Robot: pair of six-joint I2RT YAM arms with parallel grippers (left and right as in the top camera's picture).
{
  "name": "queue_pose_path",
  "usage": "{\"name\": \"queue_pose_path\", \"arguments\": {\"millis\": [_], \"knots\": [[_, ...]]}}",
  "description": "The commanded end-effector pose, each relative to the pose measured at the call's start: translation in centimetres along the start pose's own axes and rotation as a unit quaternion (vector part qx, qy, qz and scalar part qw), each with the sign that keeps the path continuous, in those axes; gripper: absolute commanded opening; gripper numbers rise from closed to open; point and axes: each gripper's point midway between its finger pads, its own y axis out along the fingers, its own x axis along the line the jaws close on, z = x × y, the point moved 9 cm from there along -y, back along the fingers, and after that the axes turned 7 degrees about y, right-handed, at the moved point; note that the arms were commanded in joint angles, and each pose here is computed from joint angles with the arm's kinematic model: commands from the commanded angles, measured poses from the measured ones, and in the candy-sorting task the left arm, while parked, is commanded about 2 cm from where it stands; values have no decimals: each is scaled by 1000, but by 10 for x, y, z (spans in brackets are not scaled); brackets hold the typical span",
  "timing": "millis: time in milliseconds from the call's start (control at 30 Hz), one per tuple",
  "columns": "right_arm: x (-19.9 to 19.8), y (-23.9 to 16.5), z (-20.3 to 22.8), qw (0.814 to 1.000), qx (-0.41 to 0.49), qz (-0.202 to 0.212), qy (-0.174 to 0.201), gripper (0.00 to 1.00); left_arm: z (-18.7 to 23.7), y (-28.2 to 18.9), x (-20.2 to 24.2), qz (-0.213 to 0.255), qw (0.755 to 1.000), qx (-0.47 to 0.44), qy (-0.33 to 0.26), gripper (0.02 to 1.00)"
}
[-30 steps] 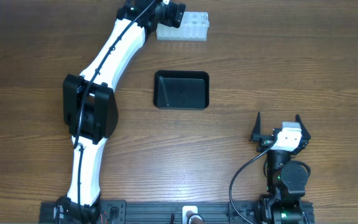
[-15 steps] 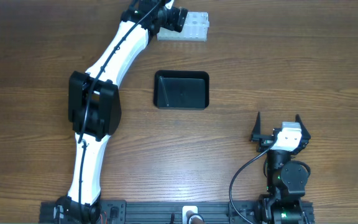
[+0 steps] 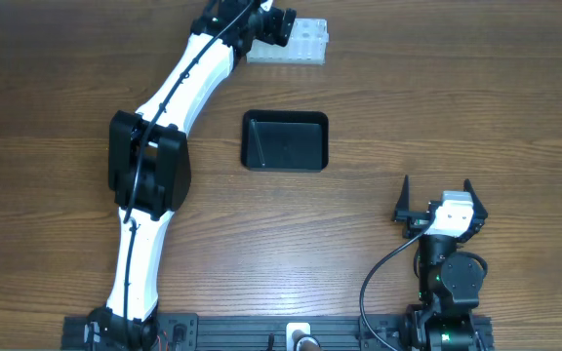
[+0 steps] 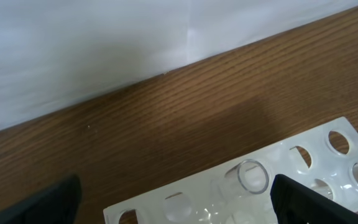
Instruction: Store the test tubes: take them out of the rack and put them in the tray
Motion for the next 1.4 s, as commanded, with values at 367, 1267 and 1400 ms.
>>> {"name": "queue_pose_path", "arguments": {"millis": [367,1267,1400], "knots": [[-2,0,1,1000,-1,9,2,991,5,17,-6,9,1000,-14,9,897],[-2,0,1,1000,-1,9,2,991,7,22,-10,28,999,-17,9,533],[-2,0,1,1000,-1,9,2,993,7,22,-11,31,999,-19,9,529]]}}
